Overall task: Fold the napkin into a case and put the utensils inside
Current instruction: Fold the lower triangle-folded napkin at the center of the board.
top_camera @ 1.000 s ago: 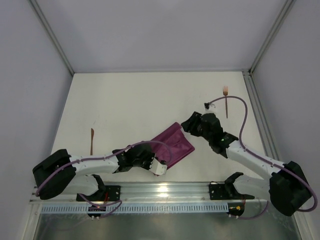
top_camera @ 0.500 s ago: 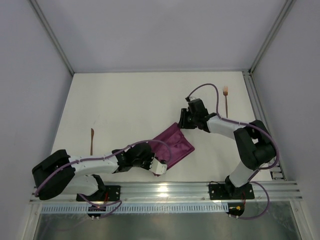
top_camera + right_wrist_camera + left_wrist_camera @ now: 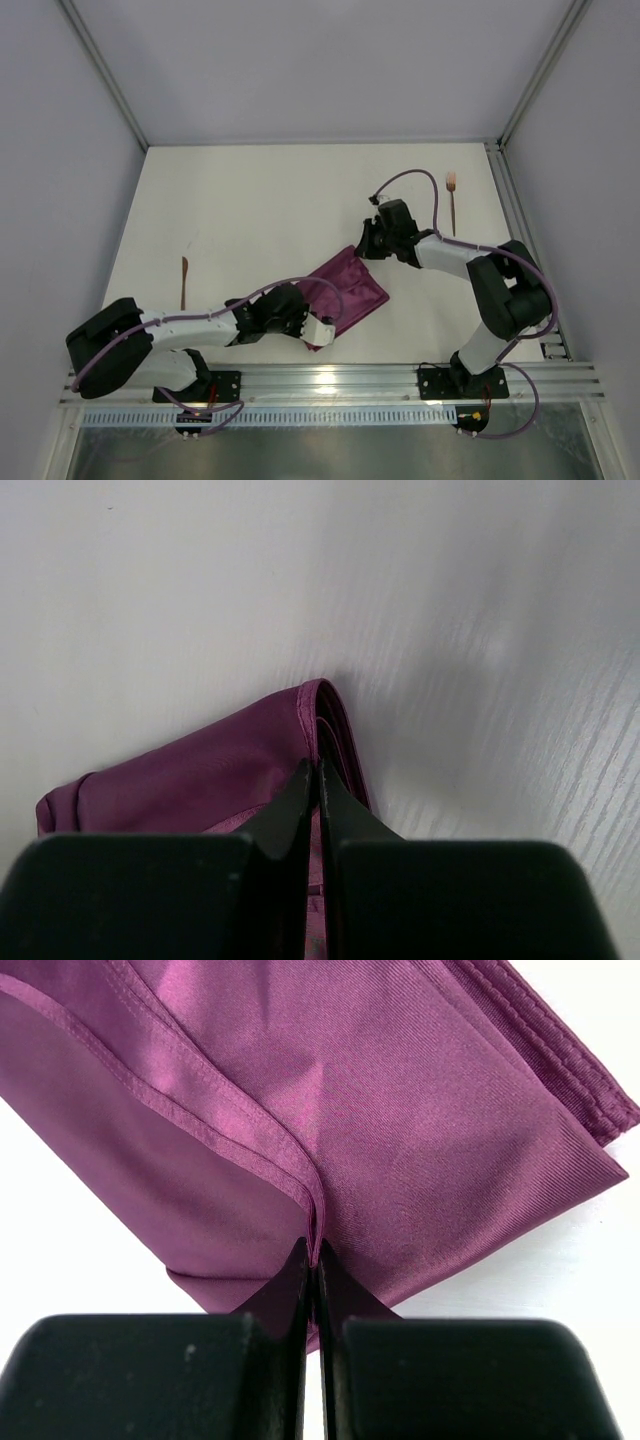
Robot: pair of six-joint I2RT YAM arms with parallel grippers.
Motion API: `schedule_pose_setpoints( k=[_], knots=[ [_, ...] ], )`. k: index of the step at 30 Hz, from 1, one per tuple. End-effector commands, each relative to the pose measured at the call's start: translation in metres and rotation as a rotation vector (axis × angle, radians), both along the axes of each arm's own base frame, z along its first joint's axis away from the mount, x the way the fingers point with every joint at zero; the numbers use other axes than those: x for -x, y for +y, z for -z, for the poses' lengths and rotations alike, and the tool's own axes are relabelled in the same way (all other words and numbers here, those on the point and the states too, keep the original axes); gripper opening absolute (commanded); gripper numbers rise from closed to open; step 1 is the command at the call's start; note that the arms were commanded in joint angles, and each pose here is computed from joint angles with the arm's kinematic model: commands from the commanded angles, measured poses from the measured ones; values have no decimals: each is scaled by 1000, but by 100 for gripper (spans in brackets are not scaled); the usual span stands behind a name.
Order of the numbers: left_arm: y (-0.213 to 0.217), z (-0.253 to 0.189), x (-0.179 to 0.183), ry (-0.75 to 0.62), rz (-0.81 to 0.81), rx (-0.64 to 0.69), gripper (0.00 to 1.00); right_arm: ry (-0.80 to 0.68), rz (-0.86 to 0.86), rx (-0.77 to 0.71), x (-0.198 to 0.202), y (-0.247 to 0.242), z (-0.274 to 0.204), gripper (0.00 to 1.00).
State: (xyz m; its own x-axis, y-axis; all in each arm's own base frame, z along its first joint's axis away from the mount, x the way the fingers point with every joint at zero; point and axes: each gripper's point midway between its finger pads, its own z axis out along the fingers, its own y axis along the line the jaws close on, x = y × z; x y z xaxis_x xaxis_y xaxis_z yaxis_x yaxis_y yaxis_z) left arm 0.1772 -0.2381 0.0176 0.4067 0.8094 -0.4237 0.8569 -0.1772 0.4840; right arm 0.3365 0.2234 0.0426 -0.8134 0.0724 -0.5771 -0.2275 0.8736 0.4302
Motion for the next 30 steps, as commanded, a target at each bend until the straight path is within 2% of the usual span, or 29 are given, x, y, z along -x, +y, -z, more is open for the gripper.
schedule_pose_setpoints(
  k=[1, 5, 12, 15, 16, 20, 24, 25, 27, 30],
  knots=[
    [-4, -2, -2, 7, -37, 33, 0, -57, 15, -18, -7, -1, -17, 4],
    [0, -16, -33, -47, -182, 104, 0, -74, 36, -4, 3, -12, -24, 4],
    [2, -11, -39, -28, -201, 102, 7, -13, 34, -22, 29, -17, 2, 4],
    [13, -6, -38, 15, -213, 67, 25, -3, 39, -48, 33, -15, 8, 4],
    [9, -9, -31, 54, -181, 90, 38, 0, 34, -58, 34, -13, 8, 4],
    [14, -31, -12, 174, -138, 113, 59, -3, 40, -71, 34, -12, 9, 4],
    [15, -68, 14, 314, -77, 147, 70, -20, 38, -74, 33, -13, 4, 4],
    [21, -80, 25, 374, -60, 116, 74, -21, 37, -73, 33, -13, 4, 4],
    [26, -87, 38, 466, -29, 102, 75, -23, 31, -71, 33, -12, 2, 4],
    [37, -96, 39, 501, -31, 71, 72, -30, 21, -71, 35, -13, 0, 4]
  ],
)
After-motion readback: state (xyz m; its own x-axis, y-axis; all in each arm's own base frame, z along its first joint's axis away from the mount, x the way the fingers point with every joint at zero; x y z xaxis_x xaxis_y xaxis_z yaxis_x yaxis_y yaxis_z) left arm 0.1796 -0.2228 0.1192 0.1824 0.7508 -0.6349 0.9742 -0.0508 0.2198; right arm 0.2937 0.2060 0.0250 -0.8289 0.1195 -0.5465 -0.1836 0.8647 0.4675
